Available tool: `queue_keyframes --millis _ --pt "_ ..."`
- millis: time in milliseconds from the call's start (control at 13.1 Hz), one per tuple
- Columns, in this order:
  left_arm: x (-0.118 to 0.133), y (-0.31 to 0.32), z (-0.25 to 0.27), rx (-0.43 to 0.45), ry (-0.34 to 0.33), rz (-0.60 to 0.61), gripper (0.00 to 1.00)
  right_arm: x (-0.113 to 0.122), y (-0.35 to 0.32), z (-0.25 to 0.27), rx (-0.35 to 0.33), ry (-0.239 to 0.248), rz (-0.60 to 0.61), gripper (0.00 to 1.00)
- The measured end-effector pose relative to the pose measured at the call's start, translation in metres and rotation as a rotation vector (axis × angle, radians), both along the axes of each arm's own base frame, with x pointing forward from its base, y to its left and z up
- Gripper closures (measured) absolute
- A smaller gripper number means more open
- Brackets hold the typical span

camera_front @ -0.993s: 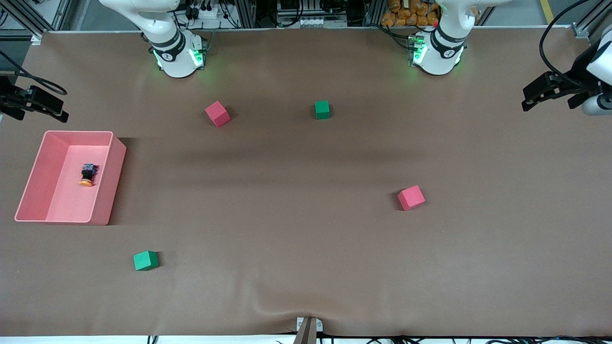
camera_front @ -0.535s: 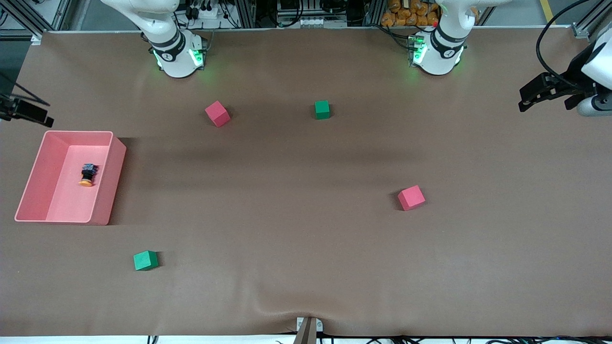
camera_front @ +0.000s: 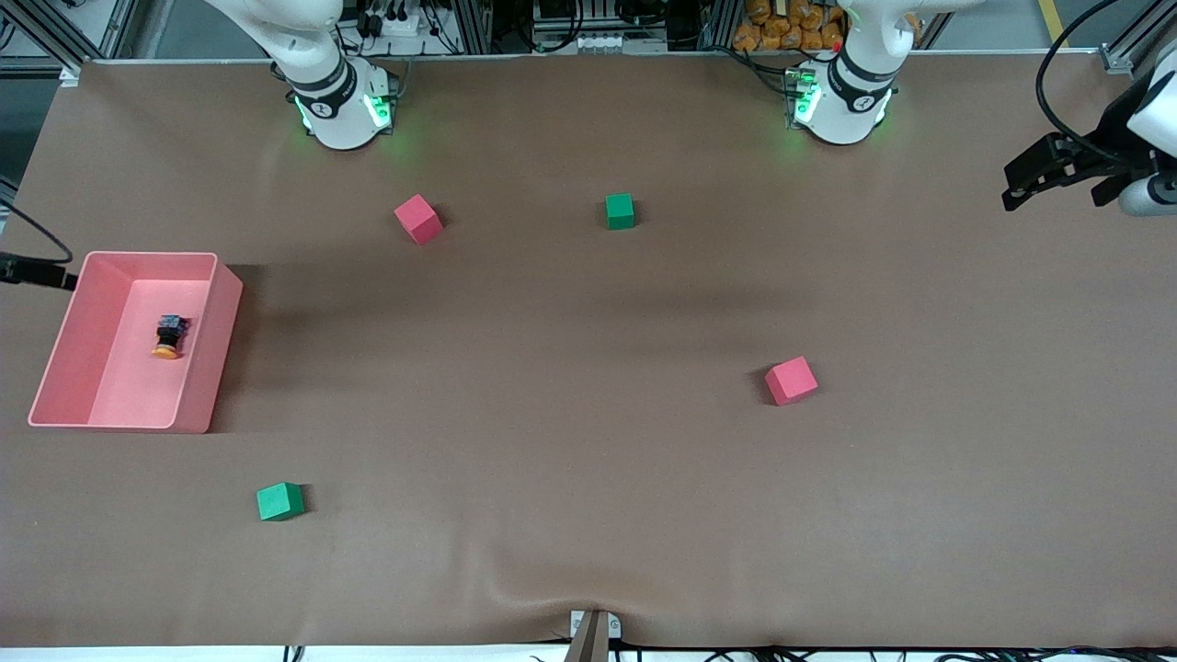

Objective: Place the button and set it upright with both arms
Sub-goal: 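Move the right gripper over the pink tray toward the yellow button, then lower the right gripper into the tray around the button's base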

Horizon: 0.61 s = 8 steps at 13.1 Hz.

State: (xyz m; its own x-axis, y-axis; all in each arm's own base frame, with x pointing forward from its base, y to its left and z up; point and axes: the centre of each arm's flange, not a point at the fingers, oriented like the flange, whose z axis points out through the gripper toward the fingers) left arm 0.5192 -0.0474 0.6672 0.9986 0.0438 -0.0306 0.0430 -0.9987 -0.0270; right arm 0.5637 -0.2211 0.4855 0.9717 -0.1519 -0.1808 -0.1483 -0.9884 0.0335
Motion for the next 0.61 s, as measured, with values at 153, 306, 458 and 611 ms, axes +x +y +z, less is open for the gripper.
queue_keyframes --millis 153,306,458,611 --pt "-0.003 0.002 0.001 0.001 0.009 0.01 0.0 0.002 -0.023 -0.045 0.006 -0.01 0.004 0.0" --pt "-0.003 0.002 0.0 0.002 0.014 0.011 0.0 0.011 -0.028 -0.088 0.017 0.001 0.015 0.0" --pt "-0.004 0.001 0.0 0.002 0.019 0.009 0.0 0.018 -0.032 -0.126 0.031 0.023 0.027 0.0" --pt "-0.004 0.0 -0.001 0.003 0.023 0.008 0.0 0.022 -0.041 -0.156 0.04 0.018 0.054 0.0"
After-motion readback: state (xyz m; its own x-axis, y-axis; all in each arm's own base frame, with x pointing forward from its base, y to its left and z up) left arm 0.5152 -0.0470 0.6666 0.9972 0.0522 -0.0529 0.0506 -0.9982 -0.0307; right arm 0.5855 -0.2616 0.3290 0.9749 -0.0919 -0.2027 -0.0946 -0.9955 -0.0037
